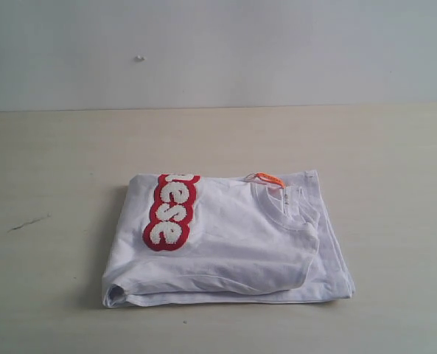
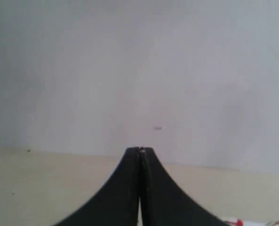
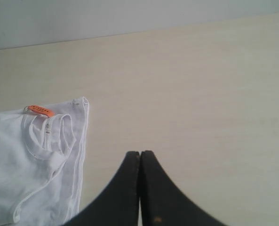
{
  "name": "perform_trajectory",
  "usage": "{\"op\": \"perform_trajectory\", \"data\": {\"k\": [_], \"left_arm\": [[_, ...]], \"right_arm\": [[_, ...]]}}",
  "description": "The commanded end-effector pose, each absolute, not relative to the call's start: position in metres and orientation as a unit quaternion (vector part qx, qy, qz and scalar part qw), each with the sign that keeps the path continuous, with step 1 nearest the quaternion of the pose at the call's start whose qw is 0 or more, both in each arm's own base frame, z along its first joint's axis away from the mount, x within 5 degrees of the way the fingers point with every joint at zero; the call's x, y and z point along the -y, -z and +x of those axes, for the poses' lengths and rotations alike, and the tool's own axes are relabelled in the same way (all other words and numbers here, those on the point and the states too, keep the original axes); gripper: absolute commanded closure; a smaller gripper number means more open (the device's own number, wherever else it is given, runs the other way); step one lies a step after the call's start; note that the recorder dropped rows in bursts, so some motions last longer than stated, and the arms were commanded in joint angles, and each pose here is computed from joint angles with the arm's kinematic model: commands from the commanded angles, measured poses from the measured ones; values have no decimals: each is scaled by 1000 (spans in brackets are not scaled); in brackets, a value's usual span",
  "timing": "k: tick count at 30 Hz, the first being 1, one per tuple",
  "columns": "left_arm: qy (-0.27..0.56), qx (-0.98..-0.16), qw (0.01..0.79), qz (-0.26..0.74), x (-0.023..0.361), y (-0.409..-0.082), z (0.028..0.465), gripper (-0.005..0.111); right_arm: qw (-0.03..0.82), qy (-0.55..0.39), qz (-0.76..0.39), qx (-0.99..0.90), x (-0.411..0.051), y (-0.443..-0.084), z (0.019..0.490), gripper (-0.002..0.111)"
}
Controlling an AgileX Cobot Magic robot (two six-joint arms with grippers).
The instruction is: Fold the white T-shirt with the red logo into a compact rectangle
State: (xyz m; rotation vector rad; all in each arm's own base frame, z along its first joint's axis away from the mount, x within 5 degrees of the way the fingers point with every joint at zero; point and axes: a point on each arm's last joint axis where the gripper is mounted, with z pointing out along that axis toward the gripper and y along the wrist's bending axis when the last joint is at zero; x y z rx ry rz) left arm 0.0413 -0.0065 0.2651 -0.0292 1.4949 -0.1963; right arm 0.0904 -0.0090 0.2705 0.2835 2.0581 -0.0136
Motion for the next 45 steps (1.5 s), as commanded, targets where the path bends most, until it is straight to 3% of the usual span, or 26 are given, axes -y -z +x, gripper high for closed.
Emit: {"op": "perform_trajectory", "data": {"k": [1,5,12,25,45], "left_arm": [[53,-709,703,-13,4,-244,46,107],[58,-732,678,-22,4,-215,53,107],[46,-746,664,-17,4,-195,56,107],[32,-795,606,0,4,-181,53,107],[45,-795,604,-24,3,-181,53,107]], "right_arm": [[509,7,111,-853,9,-270,90,108],[509,7,111,-853,9,-270,90,108],[509,7,111,-853,9,-270,90,108],[509,7,112,-853,9,-270,90,108],[509,7,112,-853,9,-270,90,108]]}}
